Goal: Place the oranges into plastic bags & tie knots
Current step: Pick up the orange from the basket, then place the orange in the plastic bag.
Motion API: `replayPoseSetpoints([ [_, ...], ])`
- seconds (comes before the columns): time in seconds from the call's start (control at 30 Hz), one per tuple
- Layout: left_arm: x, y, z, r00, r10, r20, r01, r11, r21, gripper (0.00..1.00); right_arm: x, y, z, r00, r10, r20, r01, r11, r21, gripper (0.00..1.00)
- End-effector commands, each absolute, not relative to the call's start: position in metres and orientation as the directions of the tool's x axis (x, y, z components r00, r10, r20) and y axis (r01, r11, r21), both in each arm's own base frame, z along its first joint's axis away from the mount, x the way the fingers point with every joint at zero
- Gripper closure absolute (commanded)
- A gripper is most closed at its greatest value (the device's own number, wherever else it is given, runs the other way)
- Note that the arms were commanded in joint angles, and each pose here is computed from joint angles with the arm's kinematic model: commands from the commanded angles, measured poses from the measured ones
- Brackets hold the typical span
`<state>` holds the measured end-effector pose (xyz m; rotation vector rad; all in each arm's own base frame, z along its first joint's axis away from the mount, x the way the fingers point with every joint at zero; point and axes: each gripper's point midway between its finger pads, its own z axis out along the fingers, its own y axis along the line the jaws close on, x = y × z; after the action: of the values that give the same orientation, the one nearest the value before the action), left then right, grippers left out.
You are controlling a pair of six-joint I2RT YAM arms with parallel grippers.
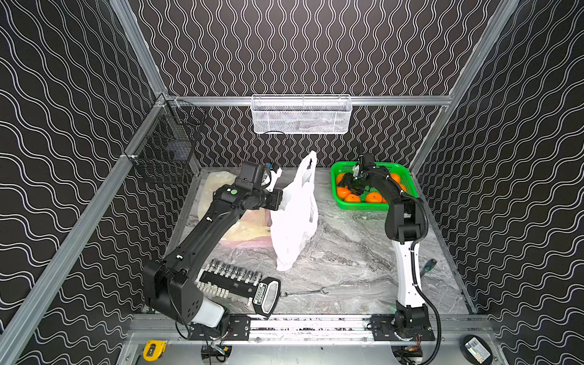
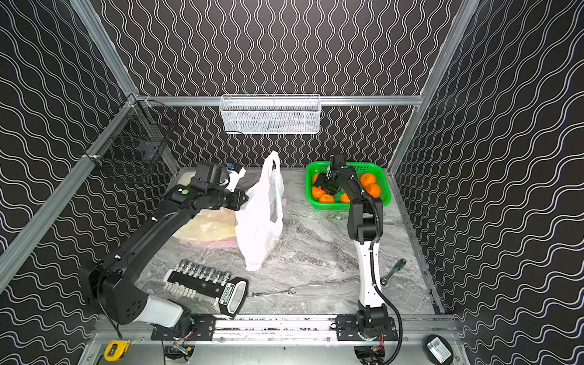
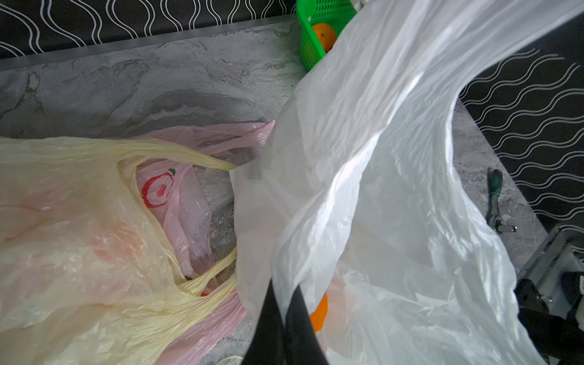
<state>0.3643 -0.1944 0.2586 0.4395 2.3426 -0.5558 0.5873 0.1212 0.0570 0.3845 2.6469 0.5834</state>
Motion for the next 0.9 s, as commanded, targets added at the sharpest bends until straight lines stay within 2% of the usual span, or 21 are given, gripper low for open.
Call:
replayPoseSetpoints([
  [0.0,0.368,-0.196,0.272,-0.705,0.085,-0.704,0.452,0.819,-0.354,1.00,0.586,0.110,0.083,-0.853,0.388,-0.349,0.206,0.865,0.458,0.42],
  [0.2,0.370,-0.195,0.278,-0.719,0.014,-0.695,0.451,0.771,-0.450,1.00,0.563,0.081,0.155,-0.778,0.411,-0.474,0.209,0.882,0.422,0.46],
  [0.33,0.371,-0.197,0.281,-0.721,-0.013,-0.693,0.457,0.743,-0.489,1.00,0.515,0.091,0.230,-0.725,0.405,-0.557,0.113,0.868,0.483,0.47],
  [0.47,0.373,-0.197,0.282,-0.727,-0.035,-0.685,0.452,0.728,-0.516,1.00,0.459,0.135,0.300,-0.698,0.369,-0.614,-0.074,0.816,0.574,0.48],
  [0.6,0.374,-0.197,0.284,-0.726,-0.043,-0.687,0.450,0.726,-0.521,1.00,0.405,0.200,0.350,-0.694,0.315,-0.647,-0.280,0.710,0.646,0.47],
  [0.77,0.374,-0.198,0.282,-0.731,-0.047,-0.681,0.449,0.719,-0.531,1.00,0.357,0.294,0.364,-0.731,0.211,-0.649,-0.453,0.561,0.693,0.47],
  [0.87,0.371,-0.199,0.283,-0.729,-0.053,-0.682,0.452,0.711,-0.538,1.00,0.359,0.325,0.344,-0.756,0.172,-0.632,-0.450,0.564,0.692,0.47],
])
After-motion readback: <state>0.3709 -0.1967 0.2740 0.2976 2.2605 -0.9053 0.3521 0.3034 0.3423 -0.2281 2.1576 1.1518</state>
